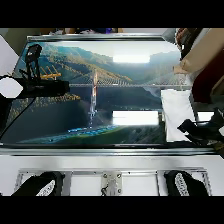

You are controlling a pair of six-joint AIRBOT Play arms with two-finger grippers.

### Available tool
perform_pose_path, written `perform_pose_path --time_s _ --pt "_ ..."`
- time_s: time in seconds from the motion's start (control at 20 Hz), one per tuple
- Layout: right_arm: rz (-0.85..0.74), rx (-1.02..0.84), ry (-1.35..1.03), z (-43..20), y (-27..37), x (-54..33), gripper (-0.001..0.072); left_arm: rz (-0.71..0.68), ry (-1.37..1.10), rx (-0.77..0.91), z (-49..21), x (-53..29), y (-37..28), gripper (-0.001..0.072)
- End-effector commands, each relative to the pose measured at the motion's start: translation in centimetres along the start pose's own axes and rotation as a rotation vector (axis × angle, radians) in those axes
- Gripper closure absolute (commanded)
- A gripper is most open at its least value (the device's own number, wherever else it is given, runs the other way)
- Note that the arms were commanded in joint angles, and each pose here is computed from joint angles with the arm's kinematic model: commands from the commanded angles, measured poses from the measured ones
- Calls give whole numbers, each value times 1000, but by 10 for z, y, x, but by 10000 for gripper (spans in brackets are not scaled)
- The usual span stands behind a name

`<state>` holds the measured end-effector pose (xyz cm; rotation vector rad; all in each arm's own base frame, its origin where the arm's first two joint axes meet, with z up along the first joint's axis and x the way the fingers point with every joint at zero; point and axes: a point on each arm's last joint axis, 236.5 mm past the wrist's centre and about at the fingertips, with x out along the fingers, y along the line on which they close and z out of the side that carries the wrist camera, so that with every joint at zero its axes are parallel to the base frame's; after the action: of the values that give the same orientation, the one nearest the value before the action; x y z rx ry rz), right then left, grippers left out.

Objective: Fold the clothes and pants, and hang the long-sleeved shirts on hangers.

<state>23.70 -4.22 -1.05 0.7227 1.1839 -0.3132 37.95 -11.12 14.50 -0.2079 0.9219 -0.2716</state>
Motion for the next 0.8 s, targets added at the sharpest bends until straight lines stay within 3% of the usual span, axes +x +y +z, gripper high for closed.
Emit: perform_pose_path --time_s 0.0,0.1,0.3,0.35,0.55,0.75 --pt "69 -268 -113 -2 29 -54 174 0 1 1 0 0 0 703" --pt "210 -365 -257 5 71 -87 175 0 1 0 0 0 0 703" --pt "721 -513 -299 -13 193 -125 188 -1 1 0 0 0 0 703" --pt "788 -569 -278 -21 214 -124 267 -1 1 0 0 0 0 703" --pt "826 -887 -133 -68 271 -95 273 0 1 0 0 0 0 703" --pt "706 -1106 -104 -72 288 -73 274 0 0 1 0 0 0 703"
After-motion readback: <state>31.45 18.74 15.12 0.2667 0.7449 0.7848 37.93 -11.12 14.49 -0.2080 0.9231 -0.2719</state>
